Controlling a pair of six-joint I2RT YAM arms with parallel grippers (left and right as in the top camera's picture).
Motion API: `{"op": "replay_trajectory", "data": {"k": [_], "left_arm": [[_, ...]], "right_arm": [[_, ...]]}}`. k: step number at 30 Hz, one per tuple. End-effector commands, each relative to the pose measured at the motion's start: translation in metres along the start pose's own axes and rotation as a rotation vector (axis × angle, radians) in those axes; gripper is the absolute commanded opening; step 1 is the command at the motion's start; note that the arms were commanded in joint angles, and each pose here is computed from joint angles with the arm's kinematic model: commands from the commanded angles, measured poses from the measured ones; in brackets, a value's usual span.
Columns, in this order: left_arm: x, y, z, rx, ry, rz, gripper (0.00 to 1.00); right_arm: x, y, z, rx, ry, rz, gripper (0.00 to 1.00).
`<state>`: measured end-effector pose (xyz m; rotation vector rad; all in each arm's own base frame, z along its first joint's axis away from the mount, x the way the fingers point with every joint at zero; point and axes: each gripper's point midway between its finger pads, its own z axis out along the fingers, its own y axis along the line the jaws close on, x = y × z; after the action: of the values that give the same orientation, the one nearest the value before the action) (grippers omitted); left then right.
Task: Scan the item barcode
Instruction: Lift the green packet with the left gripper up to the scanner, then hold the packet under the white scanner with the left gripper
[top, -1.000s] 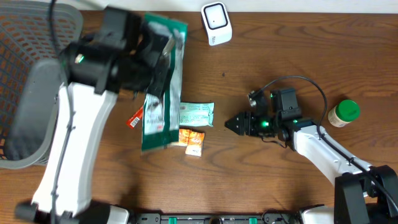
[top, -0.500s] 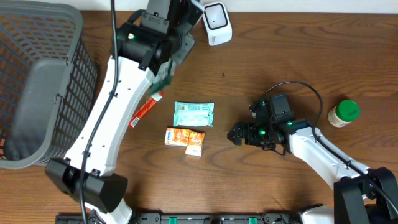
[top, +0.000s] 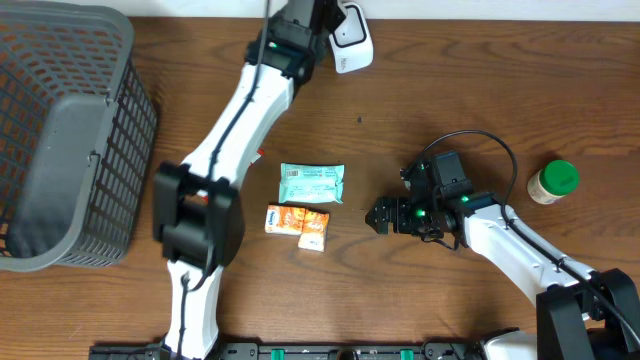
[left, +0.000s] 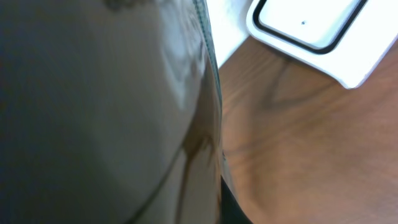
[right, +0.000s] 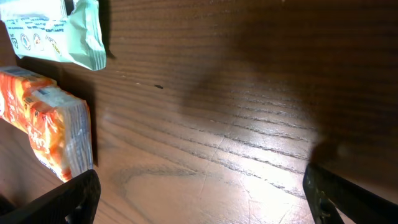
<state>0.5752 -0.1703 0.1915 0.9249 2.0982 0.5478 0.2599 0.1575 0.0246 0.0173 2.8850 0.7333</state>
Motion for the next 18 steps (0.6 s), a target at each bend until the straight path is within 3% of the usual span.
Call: {"op": "replay_trajectory", "data": {"k": [1, 6, 12, 18], "left_arm": [[0.007, 0.003, 0.034, -0.109, 0.047, 0.134, 0.07], [0.003, -0.013, 0.072, -0.146, 0.013, 0.259, 0.07], [-0.001, -0.022, 0.094, -0.182, -0.026, 0.253, 0.07], [0.016, -0.045, 0.109, -0.126, 0.015, 0.286, 0.07]], "right_arm": [[-0.008, 0.007, -0.005, -0.013, -0.033, -0.029, 0.99], [-0.009, 0.007, -0.005, -0.014, -0.036, -0.030, 0.99], [-0.009, 0.007, -0.005, -0.015, -0.038, -0.031, 0.99], [-0.012, 0.009, -0.005, -0.020, -0.049, -0.036, 0.99]]}}
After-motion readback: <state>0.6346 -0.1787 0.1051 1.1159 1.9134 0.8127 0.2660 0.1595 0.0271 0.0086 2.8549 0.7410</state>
